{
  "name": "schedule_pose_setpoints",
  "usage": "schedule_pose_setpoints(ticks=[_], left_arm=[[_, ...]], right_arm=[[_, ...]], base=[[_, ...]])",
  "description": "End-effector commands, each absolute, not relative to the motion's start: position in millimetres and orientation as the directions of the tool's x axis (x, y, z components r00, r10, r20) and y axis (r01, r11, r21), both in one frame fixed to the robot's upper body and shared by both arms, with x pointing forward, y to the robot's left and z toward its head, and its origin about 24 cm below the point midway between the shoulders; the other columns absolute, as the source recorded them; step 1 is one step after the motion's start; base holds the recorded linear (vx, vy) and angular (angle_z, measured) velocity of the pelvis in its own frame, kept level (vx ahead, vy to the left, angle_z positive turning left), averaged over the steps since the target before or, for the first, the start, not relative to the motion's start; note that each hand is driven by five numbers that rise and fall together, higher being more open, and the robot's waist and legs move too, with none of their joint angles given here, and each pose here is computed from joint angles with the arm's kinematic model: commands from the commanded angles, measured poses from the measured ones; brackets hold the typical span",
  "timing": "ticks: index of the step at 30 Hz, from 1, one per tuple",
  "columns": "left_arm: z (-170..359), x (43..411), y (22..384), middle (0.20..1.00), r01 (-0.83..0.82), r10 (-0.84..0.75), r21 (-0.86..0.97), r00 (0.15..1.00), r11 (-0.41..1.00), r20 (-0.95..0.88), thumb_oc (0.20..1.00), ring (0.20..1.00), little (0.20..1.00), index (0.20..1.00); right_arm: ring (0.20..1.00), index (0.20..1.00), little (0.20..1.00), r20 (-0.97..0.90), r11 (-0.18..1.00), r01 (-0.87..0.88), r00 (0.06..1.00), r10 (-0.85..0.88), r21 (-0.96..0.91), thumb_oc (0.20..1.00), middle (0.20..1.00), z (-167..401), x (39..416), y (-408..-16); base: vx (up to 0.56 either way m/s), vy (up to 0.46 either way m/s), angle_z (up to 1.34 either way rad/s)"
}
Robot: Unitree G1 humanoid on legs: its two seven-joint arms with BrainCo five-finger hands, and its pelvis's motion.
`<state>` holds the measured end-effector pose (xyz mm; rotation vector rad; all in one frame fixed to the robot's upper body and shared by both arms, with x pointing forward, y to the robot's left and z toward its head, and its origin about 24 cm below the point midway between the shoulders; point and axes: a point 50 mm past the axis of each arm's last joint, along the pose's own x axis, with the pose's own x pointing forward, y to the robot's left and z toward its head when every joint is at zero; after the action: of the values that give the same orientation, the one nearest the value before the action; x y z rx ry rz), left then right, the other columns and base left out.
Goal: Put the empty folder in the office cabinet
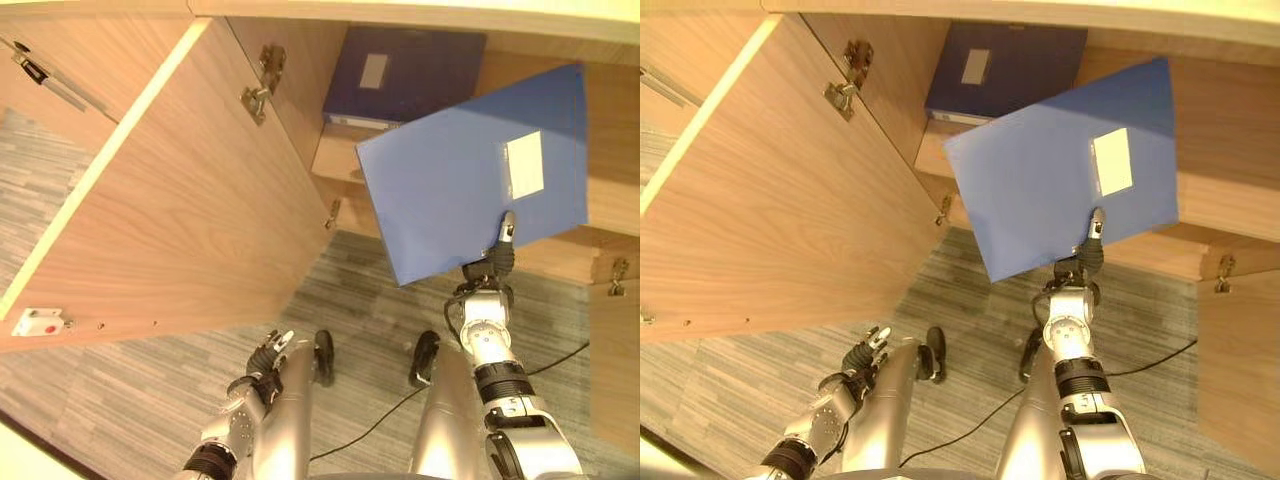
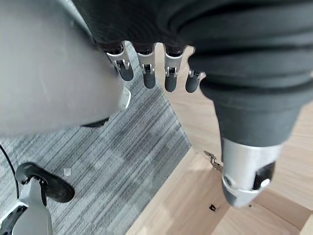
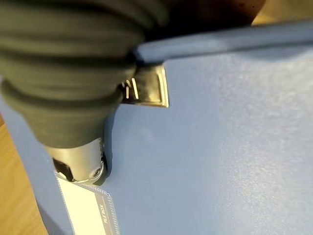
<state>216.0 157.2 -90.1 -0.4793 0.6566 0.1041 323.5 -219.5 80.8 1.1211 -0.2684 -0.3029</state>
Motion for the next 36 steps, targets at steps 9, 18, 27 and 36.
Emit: schedule_pose_setpoints(ticks=[9, 18, 27, 36], left_arm=[[-103.3, 193.1, 166.7, 1.000, -0.243, -0.038, -0.322, 0.743, 0.915, -0.668, 1.000, 1.000, 1.000, 1.000], [-103.2, 190.3, 179.8, 1.000, -0.244, -0.009, -0.276, 0.735, 0.930, -0.678, 1.000, 1.000, 1.000, 1.000], [-100.5, 190.4, 185.3, 1.000, -0.238, 0.001, -0.260, 0.739, 0.936, -0.674, 1.000, 1.000, 1.000, 1.000], [-97.4, 188.8, 194.7, 1.000, -0.228, 0.018, -0.232, 0.747, 0.946, -0.665, 1.000, 1.000, 1.000, 1.000]], right_arm=[[0.200, 0.200, 0.200, 0.423, 0.525, -0.103, 0.730, -0.537, 0.845, 0.200, 0.200, 191.3, 323.6, -259.7], [0.200, 0.200, 0.200, 0.310, 0.442, 0.035, 0.663, -0.681, 0.896, 0.200, 0.200, 232.4, 345.6, -318.3], [0.200, 0.200, 0.200, 0.209, 0.320, 0.055, 0.651, -0.730, 0.946, 0.200, 0.200, 252.4, 356.7, -330.0], [0.200, 0.200, 0.200, 0.160, 0.253, 0.059, 0.630, -0.760, 0.966, 0.200, 0.200, 261.7, 357.6, -338.4]], base=[[0.00, -0.012, -0.03], [0.00, 0.000, 0.00], [0.00, 0.000, 0.00], [0.00, 0.000, 0.00]])
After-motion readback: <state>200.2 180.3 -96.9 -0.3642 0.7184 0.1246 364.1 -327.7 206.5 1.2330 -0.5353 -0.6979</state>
